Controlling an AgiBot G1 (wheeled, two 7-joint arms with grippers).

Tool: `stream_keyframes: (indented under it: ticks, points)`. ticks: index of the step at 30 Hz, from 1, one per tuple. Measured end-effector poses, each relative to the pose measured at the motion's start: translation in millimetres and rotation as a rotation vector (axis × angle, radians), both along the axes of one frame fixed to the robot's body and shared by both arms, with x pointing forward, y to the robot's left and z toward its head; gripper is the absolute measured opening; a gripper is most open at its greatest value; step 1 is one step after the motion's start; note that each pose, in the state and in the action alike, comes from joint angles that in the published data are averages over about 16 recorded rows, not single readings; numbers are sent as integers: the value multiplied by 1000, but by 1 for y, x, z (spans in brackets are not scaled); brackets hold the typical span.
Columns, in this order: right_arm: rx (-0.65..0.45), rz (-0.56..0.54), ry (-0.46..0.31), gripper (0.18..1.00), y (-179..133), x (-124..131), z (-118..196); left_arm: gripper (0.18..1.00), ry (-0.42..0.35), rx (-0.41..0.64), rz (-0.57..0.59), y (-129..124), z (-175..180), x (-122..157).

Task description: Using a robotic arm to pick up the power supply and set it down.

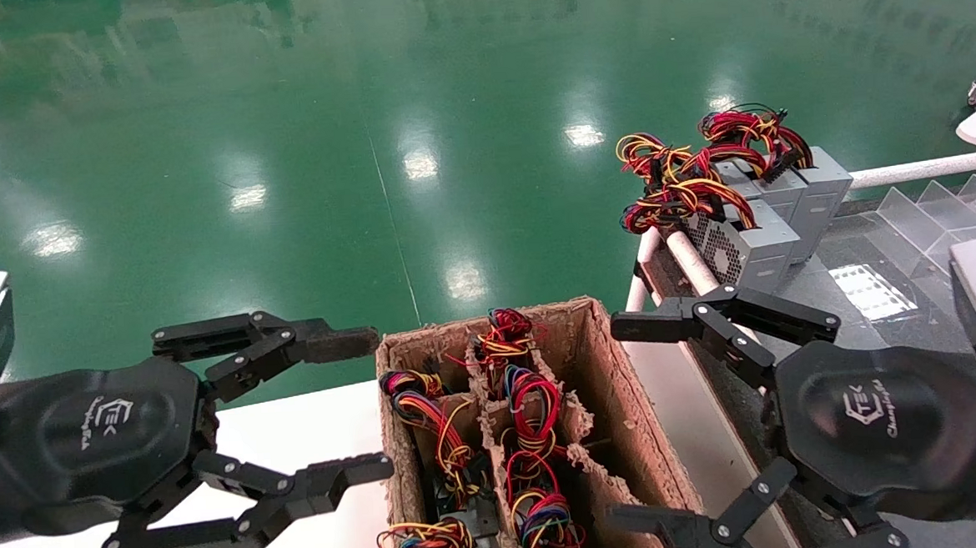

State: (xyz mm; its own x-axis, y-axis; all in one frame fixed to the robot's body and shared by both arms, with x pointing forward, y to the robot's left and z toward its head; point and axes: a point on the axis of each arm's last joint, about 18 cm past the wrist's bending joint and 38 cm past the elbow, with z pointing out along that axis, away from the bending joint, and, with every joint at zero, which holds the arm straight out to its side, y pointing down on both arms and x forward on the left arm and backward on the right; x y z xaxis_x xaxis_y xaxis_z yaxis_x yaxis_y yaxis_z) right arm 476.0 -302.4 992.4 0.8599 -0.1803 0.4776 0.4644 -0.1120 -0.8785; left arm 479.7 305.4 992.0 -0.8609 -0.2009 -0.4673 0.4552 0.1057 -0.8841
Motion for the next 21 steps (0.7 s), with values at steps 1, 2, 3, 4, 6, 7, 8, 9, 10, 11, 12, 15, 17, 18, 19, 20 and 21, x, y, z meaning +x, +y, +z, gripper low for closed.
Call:
stream_keyframes:
  ticks: [1, 2, 3, 4, 6, 7, 8, 9, 10, 11, 12, 15, 17, 18, 19, 20, 21]
  points:
    - [0, 0, 0, 1001, 0, 0, 0, 687, 0, 0, 0, 0, 0, 0]
    - [0, 0, 0, 1001, 0, 0, 0, 681, 0, 0, 0, 0, 0, 0]
    - [0, 0, 0, 1001, 0, 0, 0, 676, 0, 0, 0, 0, 0, 0]
    - [0, 0, 0, 1001, 0, 0, 0, 658, 0, 0, 0, 0, 0, 0]
    - [0, 0, 0, 1001, 0, 0, 0, 630, 0, 0, 0, 0, 0, 0]
    - [0, 0, 0, 1001, 0, 0, 0, 619, 0, 0, 0, 0, 0, 0]
    - [0, 0, 0, 1001, 0, 0, 0, 609, 0, 0, 0, 0, 0, 0]
    - [0, 0, 0, 1001, 0, 0, 0, 582, 0, 0, 0, 0, 0, 0]
    - [0, 0, 0, 1001, 0, 0, 0, 556, 0, 0, 0, 0, 0, 0]
    - [0, 0, 0, 1001, 0, 0, 0, 529, 0, 0, 0, 0, 0, 0]
    - [0, 0, 0, 1001, 0, 0, 0, 502, 0, 0, 0, 0, 0, 0]
    - [0, 0, 0, 1001, 0, 0, 0, 448, 0, 0, 0, 0, 0, 0]
    - [0, 0, 0, 1001, 0, 0, 0, 401, 0, 0, 0, 0, 0, 0]
    - [0, 0, 0, 1001, 0, 0, 0, 378, 0, 0, 0, 0, 0, 0]
    - [0, 0, 0, 1001, 0, 0, 0, 355, 0, 0, 0, 0, 0, 0]
    - [0, 0, 0, 1001, 0, 0, 0, 342, 0, 0, 0, 0, 0, 0]
    - [0, 0, 0, 1001, 0, 0, 0, 329, 0, 0, 0, 0, 0, 0]
